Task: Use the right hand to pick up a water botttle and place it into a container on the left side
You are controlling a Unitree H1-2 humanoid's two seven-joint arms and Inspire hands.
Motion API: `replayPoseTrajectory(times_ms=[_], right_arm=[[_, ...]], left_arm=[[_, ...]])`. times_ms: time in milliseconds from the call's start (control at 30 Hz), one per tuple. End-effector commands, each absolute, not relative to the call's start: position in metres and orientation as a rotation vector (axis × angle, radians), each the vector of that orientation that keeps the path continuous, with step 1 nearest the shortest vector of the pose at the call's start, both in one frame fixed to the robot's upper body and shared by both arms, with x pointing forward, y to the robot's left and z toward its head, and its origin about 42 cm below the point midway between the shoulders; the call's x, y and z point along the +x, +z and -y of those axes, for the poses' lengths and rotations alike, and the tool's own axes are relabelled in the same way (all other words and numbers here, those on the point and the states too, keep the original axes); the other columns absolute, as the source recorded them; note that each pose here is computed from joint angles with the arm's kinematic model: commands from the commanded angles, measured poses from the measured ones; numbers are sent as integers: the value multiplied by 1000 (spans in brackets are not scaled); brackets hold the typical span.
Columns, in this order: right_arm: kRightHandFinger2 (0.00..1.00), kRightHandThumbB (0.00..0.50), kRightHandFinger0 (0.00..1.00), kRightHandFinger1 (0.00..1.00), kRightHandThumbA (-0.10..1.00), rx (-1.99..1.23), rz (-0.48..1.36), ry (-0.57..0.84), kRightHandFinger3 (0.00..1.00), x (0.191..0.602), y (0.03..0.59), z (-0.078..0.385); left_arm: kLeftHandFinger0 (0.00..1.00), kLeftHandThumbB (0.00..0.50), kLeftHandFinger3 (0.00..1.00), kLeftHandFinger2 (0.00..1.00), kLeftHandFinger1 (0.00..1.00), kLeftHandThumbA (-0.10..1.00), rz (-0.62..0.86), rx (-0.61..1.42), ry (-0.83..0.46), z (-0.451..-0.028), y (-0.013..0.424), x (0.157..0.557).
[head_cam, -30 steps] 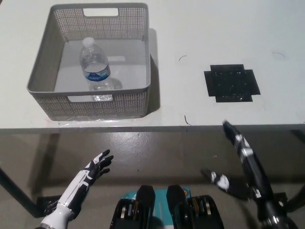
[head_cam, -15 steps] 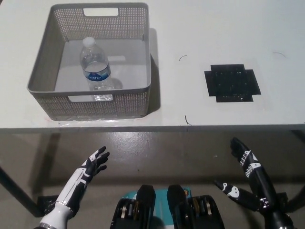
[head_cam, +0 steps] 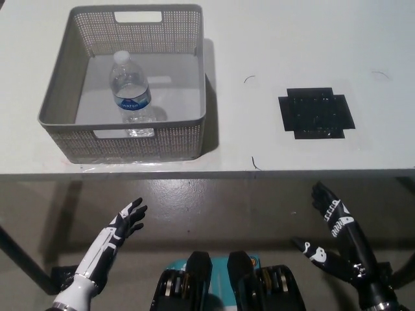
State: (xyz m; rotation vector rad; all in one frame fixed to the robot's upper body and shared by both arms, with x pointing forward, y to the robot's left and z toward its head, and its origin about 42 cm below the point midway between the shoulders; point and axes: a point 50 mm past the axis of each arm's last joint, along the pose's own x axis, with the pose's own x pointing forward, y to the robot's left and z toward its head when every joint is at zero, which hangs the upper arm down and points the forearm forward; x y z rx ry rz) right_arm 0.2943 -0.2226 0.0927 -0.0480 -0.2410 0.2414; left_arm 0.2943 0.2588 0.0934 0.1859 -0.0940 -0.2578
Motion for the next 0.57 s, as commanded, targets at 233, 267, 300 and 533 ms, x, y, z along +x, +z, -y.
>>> replayPoseTrajectory(times_ms=[233,267,300,533], right_arm=[[1000,411,1000,1000,1000,-39,273,250,1000,304,105,223],[1000,410,1000,1000,1000,-39,275,248,1000,305,105,223],[1000,412,1000,1000,1000,-38,274,247,1000,305,105,223],[1000,406,1000,1000,1000,-37,270,248,1000,306,107,223]], left_arm=[[1000,201,1000,1000,1000,1000,165,216,-236,-262,105,299],[1000,205,1000,1000,1000,1000,162,217,-234,-262,105,299],[1000,207,1000,1000,1000,1000,163,219,-234,-262,105,299],[1000,229,1000,1000,1000,1000,160,217,-235,-261,107,301]])
